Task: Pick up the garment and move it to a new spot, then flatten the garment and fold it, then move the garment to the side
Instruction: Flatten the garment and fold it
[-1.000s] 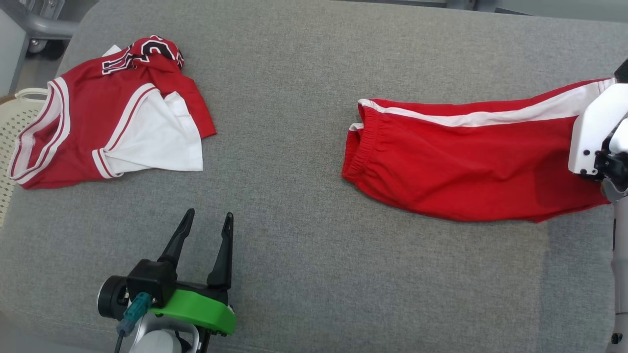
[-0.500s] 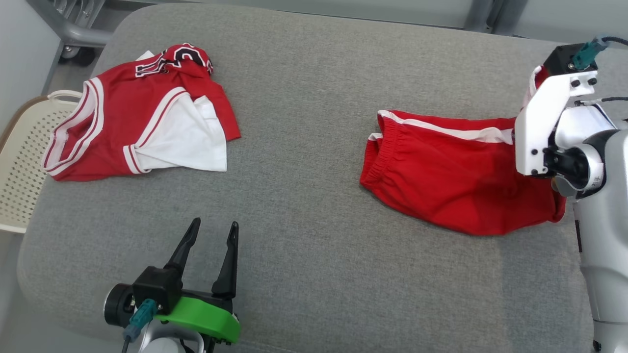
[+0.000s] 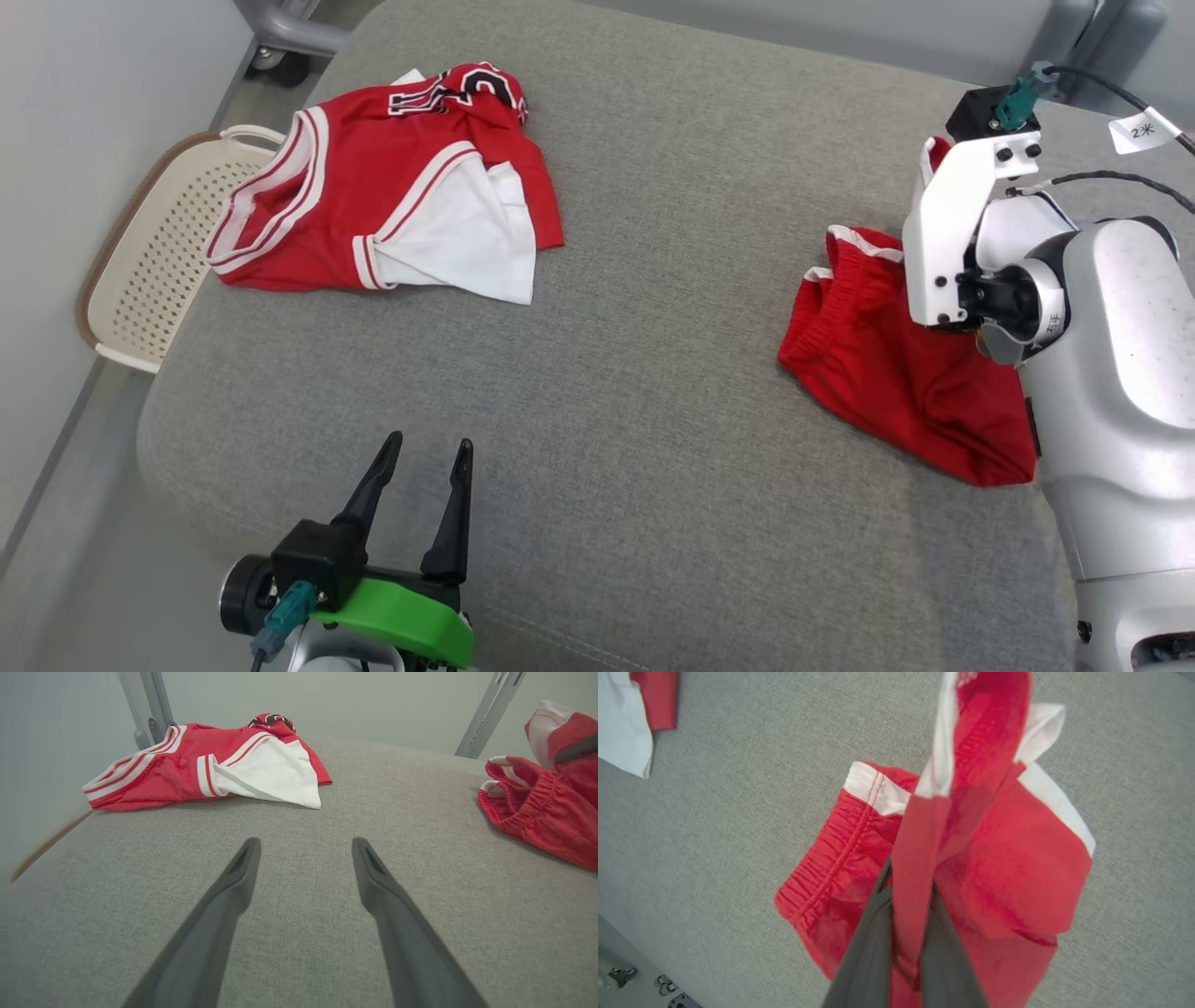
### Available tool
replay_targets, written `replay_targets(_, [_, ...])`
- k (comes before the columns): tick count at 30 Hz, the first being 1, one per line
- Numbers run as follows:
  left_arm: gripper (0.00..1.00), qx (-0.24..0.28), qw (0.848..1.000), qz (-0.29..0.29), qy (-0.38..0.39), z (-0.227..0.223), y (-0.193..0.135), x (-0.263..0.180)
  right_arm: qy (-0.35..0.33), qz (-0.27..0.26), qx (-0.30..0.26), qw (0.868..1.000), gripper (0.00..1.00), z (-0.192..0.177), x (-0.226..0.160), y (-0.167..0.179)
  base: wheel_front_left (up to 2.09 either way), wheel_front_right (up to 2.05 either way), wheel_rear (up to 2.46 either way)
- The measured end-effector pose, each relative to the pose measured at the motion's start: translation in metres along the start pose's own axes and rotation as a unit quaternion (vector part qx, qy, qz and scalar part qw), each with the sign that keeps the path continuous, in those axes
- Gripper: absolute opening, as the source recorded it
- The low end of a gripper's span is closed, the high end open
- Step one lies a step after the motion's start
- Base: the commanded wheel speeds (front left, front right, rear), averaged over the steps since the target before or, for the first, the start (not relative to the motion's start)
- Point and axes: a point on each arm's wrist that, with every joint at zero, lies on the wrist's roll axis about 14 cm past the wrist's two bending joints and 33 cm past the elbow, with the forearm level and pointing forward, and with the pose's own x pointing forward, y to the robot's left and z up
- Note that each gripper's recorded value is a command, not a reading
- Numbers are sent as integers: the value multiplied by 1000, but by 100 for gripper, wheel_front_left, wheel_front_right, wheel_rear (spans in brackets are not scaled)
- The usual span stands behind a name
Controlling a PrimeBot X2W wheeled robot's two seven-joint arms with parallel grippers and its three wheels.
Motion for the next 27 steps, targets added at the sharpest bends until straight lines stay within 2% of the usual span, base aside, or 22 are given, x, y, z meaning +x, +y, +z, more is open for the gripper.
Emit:
replay_targets(8, [100,-3,1000,30,0,1,15,-12,28,22,-16,999,0,-4,27,26,0,0,0])
replay_targets(9, [100,-2,999,32,1,0,17,-13,30,25,-16,999,25,-5,30,27,0,0,0])
replay_targets(10, [100,-2,999,34,2,0,17,-13,31,27,-18,999,97,-6,32,29,0,0,0])
replay_targets(11, [100,-3,999,35,3,-1,18,-13,33,30,-18,999,100,-7,34,31,0,0,0])
replay_targets(19, [100,-5,999,37,2,0,18,-10,-36,52,-9,998,100,22,22,35,0,0,0])
replay_targets(22, [100,-5,1000,26,-2,2,13,-6,-85,29,-12,996,100,38,4,16,0,0,0])
replay_targets(26, [100,-3,1000,8,-10,6,3,-1,-127,-20,-15,992,100,30,-11,-19,0,0,0])
replay_targets(27, [100,-2,1000,5,-12,7,1,0,-134,-27,-11,991,95,26,-13,-26,0,0,0])
